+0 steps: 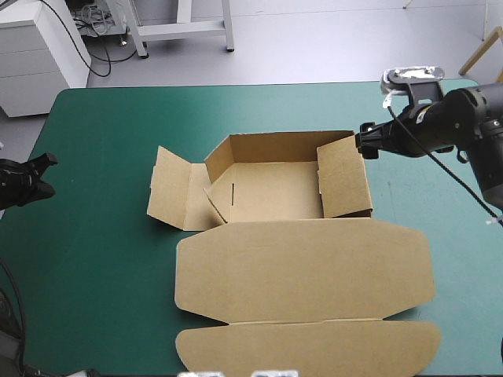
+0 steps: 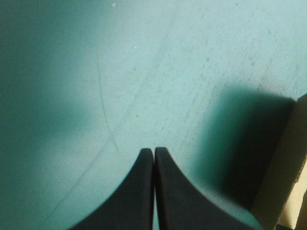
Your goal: Fold the box
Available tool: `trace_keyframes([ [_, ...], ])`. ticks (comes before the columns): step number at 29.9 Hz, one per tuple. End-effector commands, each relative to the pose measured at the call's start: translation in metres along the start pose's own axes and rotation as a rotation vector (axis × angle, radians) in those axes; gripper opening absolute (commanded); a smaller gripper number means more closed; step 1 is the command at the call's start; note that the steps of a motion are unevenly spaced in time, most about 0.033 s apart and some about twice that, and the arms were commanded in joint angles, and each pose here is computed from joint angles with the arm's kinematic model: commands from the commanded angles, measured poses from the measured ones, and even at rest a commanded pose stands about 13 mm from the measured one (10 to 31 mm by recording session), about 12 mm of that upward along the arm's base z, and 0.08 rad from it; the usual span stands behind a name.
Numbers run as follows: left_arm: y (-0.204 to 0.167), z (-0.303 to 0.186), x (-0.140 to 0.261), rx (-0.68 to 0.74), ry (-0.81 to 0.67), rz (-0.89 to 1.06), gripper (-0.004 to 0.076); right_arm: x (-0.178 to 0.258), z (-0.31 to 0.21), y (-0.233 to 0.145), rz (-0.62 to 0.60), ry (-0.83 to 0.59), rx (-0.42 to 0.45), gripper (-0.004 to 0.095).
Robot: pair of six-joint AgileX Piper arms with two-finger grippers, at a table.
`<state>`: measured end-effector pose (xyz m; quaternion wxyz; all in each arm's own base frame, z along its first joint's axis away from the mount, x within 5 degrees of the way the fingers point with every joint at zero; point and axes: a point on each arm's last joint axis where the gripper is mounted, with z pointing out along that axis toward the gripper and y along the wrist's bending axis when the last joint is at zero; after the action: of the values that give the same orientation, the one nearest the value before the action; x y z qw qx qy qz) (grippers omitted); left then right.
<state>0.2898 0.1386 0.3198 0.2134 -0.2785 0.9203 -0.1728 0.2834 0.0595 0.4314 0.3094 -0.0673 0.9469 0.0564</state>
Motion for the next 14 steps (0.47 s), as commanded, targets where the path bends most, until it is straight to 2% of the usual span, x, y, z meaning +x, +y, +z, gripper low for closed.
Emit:
trace_keyframes([
  [1, -0.012, -0.019, 0.000, 0.039, -0.073, 0.004, -0.0010, 0.000, 0.007, -0.002, 0.009, -0.062, 0.001, 0.0901],
  [14, -0.012, -0.019, 0.000, 0.039, -0.074, 0.008, -0.0010, -0.001, 0.122, -0.003, 0.013, 0.169, -0.004, 0.0901],
])
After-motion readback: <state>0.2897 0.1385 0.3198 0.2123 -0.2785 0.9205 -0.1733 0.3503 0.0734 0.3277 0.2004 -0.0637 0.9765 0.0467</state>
